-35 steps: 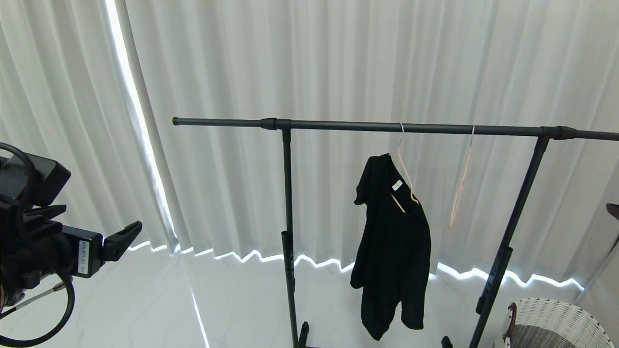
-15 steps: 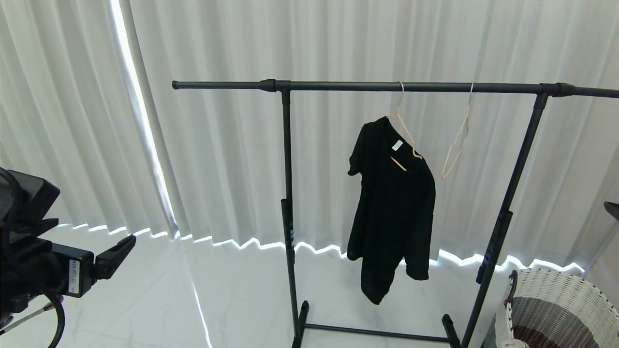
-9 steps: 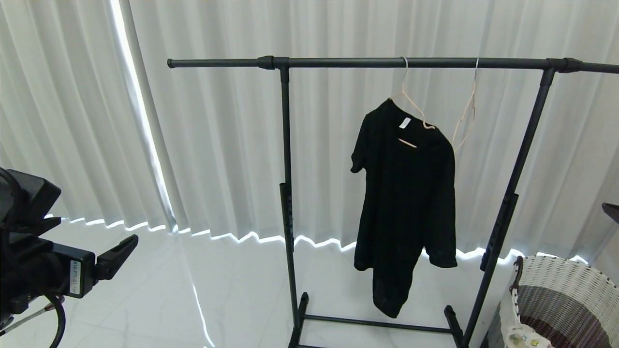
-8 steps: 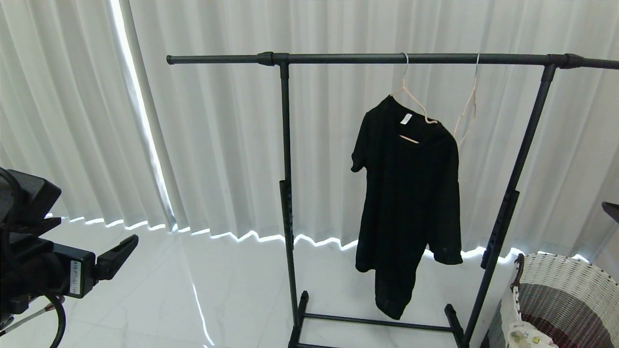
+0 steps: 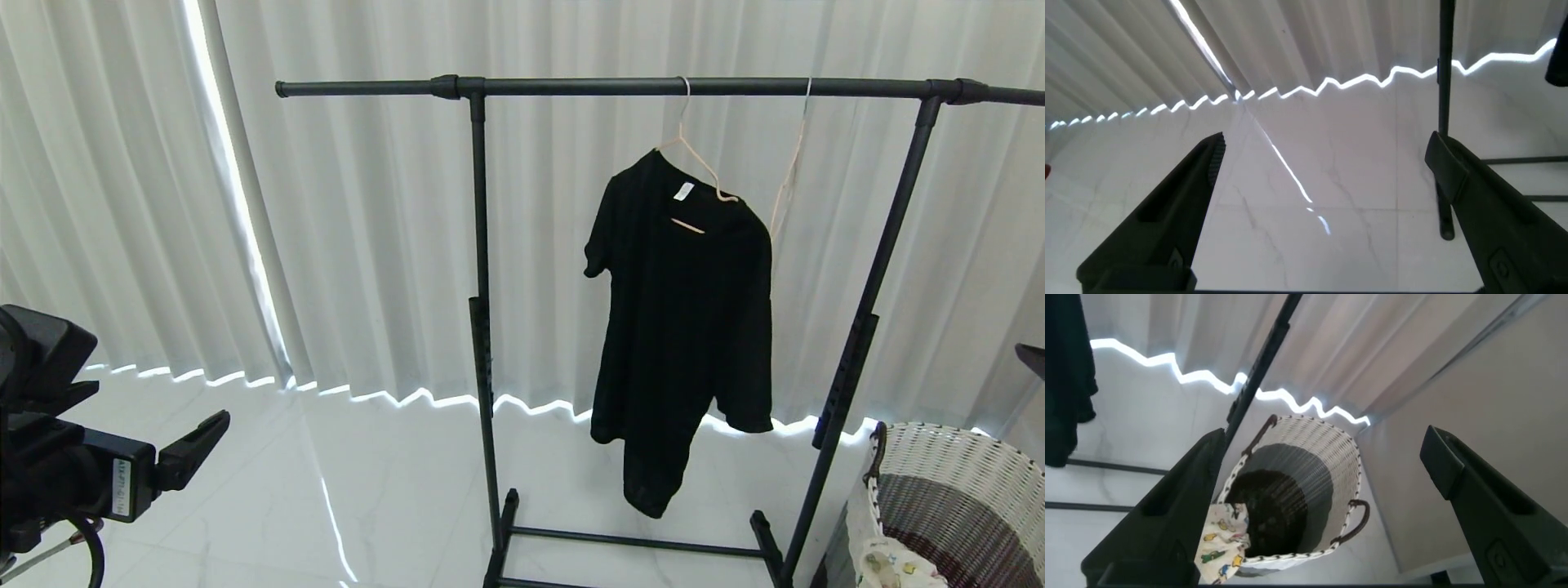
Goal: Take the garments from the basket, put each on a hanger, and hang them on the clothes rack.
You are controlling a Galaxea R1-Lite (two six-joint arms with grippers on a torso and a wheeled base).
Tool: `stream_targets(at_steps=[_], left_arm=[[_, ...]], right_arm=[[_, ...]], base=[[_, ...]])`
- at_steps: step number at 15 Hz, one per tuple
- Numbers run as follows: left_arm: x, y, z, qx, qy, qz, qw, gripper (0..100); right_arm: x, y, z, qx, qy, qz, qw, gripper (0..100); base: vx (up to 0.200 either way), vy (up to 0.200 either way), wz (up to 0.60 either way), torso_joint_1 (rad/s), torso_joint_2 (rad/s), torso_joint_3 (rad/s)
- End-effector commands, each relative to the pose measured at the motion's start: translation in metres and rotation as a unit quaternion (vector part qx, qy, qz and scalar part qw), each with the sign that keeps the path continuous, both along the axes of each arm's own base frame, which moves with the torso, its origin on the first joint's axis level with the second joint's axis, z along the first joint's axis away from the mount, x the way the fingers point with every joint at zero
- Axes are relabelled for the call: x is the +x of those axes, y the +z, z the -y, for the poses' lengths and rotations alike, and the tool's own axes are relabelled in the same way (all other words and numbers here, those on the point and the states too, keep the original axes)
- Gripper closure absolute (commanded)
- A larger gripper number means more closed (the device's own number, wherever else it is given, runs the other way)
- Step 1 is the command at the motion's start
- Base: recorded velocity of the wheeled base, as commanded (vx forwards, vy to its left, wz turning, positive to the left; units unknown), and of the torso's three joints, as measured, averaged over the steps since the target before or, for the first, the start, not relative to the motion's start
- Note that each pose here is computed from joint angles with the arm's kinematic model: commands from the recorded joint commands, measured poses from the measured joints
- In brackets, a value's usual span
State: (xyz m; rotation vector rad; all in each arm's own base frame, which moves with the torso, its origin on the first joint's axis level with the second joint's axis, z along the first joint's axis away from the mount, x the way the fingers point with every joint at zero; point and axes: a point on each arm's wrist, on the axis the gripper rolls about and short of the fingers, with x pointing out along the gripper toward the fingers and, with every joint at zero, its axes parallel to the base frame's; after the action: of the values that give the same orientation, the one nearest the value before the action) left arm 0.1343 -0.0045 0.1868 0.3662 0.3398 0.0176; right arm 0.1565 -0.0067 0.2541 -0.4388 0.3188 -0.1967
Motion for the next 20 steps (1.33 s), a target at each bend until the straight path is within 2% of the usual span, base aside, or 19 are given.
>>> stream_targets(at_steps=[1, 8, 20], left_arm=[[-0.0015, -0.0005, 0.0001, 0.0, -0.001, 0.0, 1.0, 0], [-0.0015, -0.0005, 0.0003, -0.001, -0.002, 0.0, 1.0, 0], [-0.0015, -0.0005, 0.0004, -0.002, -0.002, 0.0, 1.0, 0]], right_arm=[[-0.0013, -0.0013, 0.0001, 0.0, 0.0, -0.001, 1.0, 0], [-0.0018, -0.0028, 0.0001, 0.0, 0.0, -0.003, 1.0, 0], [0.0004, -0.006, -0.0002, 0.0, 0.0, -0.011, 0.9999, 0]], base=[[0.0, -0.2, 0.0, -0.002, 0.0, 0.012], [0.0, -0.2, 0.0, 0.001, 0.0, 0.002], [0.0, 0.0, 0.0, -0.01, 0.03, 0.027]])
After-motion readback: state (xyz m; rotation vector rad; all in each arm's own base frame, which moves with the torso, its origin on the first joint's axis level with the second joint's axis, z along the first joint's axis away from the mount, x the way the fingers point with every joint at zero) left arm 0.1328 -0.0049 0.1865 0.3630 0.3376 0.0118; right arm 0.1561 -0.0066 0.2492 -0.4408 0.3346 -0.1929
